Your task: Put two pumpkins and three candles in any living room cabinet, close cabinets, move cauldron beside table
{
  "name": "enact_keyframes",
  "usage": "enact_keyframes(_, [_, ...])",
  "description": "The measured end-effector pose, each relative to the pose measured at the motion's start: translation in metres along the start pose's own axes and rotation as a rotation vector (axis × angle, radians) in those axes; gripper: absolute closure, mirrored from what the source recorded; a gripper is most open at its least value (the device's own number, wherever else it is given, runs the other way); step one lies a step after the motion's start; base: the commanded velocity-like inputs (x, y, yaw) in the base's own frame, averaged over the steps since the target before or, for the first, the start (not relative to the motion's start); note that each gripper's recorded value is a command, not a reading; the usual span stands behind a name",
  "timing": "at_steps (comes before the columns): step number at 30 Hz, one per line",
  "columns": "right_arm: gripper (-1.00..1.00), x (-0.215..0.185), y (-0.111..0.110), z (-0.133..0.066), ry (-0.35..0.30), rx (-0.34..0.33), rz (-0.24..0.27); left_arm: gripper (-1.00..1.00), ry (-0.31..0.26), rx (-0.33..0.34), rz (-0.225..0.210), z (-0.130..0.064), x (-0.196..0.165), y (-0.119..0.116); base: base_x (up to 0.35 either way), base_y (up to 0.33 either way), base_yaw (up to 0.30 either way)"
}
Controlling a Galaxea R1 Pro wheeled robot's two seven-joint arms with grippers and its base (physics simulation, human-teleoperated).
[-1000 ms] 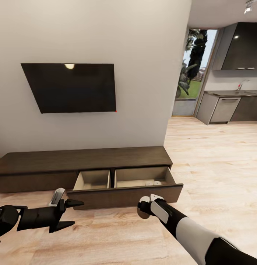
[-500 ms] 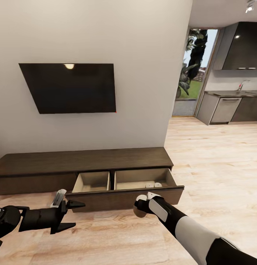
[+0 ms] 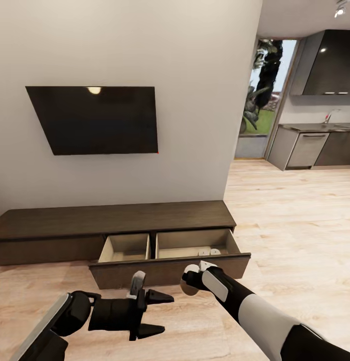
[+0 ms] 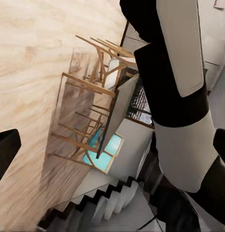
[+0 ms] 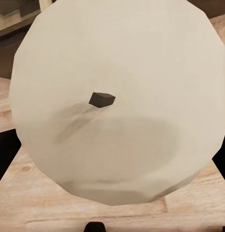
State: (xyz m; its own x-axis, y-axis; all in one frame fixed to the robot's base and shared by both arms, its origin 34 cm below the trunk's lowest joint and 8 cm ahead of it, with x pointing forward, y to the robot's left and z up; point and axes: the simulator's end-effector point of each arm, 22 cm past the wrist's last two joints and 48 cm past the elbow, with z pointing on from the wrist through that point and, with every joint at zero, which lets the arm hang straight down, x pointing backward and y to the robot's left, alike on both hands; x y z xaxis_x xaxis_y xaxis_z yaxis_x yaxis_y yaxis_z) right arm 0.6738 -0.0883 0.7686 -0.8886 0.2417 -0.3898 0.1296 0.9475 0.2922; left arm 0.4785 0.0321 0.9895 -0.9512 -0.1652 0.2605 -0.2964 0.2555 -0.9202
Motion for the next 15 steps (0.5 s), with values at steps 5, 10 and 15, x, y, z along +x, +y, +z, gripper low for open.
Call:
enact_keyframes(5, [1.00,-0.001,0.000,0.000,-0.003,0.000,0.001,-1.00,0.015,0.092,0.003,-0.005,0.005,-0.016,0.000,0.000,0.000])
enact_keyframes(10, [1.00,-0.001,0.000,0.000,-0.003,-0.002,0.001,-1.00,-0.011,0.103,0.010,-0.034,-0.005,-0.011,0.000,0.000,0.000])
enact_keyframes(15, [1.00,0.000,0.002,0.000,-0.002,-0.004,0.003,-1.00,-0.033,0.138,0.017,-0.056,-0.013,-0.015,0.000,0.000,0.000])
